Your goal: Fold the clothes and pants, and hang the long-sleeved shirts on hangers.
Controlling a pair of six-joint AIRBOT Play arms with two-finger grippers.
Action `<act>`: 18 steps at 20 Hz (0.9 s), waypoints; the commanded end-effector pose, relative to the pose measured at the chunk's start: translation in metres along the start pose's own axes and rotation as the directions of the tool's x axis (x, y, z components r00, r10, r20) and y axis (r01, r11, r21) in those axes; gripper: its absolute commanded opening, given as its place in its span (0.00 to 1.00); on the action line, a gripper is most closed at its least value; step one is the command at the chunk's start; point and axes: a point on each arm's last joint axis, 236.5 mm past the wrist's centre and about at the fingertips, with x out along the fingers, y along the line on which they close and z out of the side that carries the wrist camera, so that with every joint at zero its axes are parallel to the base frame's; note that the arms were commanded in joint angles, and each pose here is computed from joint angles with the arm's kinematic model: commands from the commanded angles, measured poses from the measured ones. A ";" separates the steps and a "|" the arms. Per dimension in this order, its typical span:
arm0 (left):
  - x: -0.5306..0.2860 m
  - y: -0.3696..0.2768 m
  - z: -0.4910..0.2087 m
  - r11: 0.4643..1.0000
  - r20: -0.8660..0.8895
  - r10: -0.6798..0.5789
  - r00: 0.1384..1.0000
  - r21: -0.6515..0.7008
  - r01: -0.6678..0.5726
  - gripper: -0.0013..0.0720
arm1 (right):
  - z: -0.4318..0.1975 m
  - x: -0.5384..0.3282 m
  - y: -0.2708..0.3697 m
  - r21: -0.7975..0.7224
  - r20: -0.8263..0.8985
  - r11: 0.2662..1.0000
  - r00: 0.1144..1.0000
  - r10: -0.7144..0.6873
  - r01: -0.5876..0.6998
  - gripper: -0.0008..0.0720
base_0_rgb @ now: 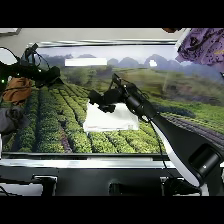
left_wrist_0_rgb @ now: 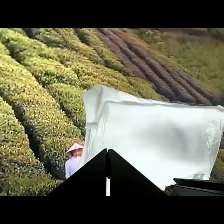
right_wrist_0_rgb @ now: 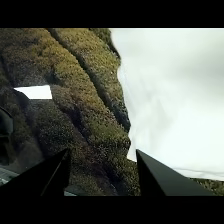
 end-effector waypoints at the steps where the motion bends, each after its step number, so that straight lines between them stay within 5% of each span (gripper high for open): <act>1: 0.000 0.000 0.000 1.000 -0.002 0.001 1.000 0.000 -0.001 0.04 | 0.014 -0.020 0.015 -0.056 0.043 0.998 0.998 0.044 -0.042 0.66; 10: -0.016 0.028 0.006 0.998 0.009 0.021 1.000 -0.056 -0.021 0.04 | 0.123 -0.198 -0.147 -0.126 0.077 0.973 0.980 -0.186 0.194 0.76; 18: -0.036 0.059 0.017 0.992 0.048 0.043 0.998 -0.119 -0.037 0.04 | 0.090 -0.127 -0.260 -0.003 -0.110 1.000 0.994 -0.015 0.014 0.76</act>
